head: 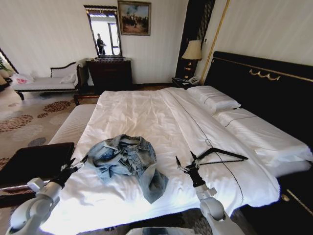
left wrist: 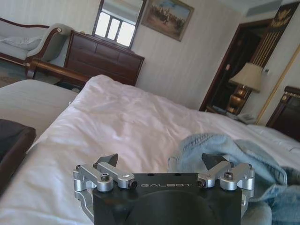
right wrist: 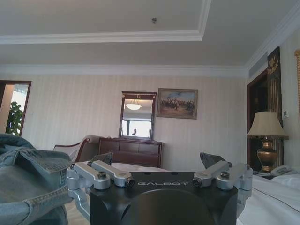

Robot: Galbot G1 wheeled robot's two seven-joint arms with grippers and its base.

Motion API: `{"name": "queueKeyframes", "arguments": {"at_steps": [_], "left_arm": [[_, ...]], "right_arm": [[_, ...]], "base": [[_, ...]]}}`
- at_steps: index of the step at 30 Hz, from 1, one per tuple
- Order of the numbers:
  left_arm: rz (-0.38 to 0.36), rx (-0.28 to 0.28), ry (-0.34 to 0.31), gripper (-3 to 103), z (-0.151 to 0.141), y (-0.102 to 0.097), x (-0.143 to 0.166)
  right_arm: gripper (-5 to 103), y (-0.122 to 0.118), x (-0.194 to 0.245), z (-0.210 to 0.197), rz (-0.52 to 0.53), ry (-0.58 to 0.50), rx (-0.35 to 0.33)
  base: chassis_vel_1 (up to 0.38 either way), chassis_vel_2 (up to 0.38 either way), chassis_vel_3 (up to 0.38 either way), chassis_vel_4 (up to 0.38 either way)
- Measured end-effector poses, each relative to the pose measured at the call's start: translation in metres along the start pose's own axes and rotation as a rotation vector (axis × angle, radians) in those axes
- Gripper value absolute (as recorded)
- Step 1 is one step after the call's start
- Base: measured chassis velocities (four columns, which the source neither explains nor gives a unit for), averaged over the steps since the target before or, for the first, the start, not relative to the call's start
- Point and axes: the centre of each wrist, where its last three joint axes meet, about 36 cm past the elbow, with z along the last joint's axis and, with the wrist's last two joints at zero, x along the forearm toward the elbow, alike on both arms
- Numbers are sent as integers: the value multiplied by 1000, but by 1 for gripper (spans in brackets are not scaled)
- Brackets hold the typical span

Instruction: Pick up the clothes from the bed and hang them on the clothes hanger.

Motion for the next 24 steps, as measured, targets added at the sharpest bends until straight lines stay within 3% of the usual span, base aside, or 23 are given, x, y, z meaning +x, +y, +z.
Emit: {"name": "queueKeyframes", "arguments": {"at_steps": [4, 16, 20, 22, 24], "left_arm": [[18, 57, -18, 100, -1, 2, -10], [21, 129, 1, 100, 9, 7, -22], [35, 149, 16, 80, 14, 9, -26], [39, 152, 18, 80, 15, 9, -27], [50, 164, 24, 68, 20, 6, -30]], "right_arm": [[100, -1, 3, 4, -3, 16, 9], [100, 9, -1, 4, -9, 15, 8], [100, 6, 1, 4, -14, 20, 17], [100, 5, 1, 3, -14, 20, 19], [100, 3, 0, 2, -14, 20, 23]], "base": [[0, 0, 0, 0], [0, 0, 0, 0], [0, 0, 0, 0], [0, 0, 0, 0], [0, 0, 0, 0]]}}
